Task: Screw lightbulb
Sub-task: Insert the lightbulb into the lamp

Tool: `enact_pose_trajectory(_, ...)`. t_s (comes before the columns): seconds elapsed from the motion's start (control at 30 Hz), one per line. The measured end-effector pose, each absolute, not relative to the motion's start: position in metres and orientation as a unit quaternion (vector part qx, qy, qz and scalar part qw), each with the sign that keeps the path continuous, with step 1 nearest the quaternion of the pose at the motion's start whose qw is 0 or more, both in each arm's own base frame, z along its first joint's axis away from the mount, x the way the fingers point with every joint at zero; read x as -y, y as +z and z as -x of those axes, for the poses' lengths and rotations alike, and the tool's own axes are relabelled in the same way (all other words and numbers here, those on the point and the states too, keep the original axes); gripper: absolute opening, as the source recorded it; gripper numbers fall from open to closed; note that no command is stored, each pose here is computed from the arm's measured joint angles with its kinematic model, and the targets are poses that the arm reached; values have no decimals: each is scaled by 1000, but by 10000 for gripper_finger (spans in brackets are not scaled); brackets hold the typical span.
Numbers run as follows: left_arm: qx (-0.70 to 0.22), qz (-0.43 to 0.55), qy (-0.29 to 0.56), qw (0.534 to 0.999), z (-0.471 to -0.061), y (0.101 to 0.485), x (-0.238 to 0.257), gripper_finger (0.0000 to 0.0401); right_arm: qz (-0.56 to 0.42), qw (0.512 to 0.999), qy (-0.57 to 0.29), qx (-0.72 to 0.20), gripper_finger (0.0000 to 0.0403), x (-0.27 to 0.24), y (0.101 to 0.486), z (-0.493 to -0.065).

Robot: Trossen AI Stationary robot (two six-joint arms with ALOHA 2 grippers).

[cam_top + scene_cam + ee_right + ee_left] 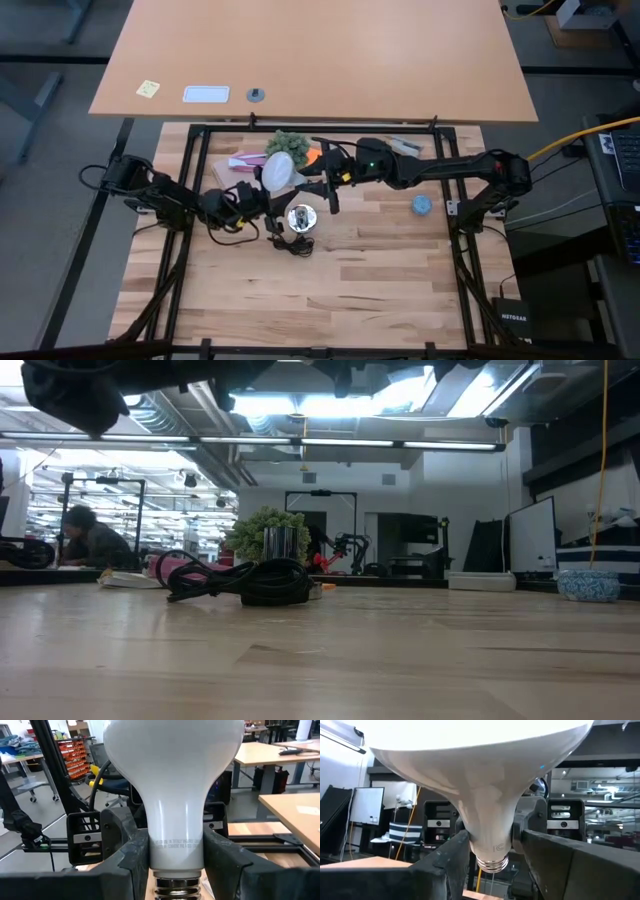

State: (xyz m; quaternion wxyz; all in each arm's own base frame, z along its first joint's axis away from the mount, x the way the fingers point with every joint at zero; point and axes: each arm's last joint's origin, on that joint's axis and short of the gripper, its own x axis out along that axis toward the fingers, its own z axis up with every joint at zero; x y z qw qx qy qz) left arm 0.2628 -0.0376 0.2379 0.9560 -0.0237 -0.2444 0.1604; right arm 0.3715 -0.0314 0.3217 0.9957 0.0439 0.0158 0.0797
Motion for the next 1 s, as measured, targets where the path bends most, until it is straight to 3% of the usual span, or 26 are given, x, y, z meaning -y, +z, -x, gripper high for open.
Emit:
enact_pose_trajectory(0.47,239,10,147,960,-263,237,43,170,-40,995,93,5,157,31,328,-369)
enact_pose_trajectory(1.0,241,6,150,959,-261,240,44,170,-29,994,103,-33,157,30,322,-368)
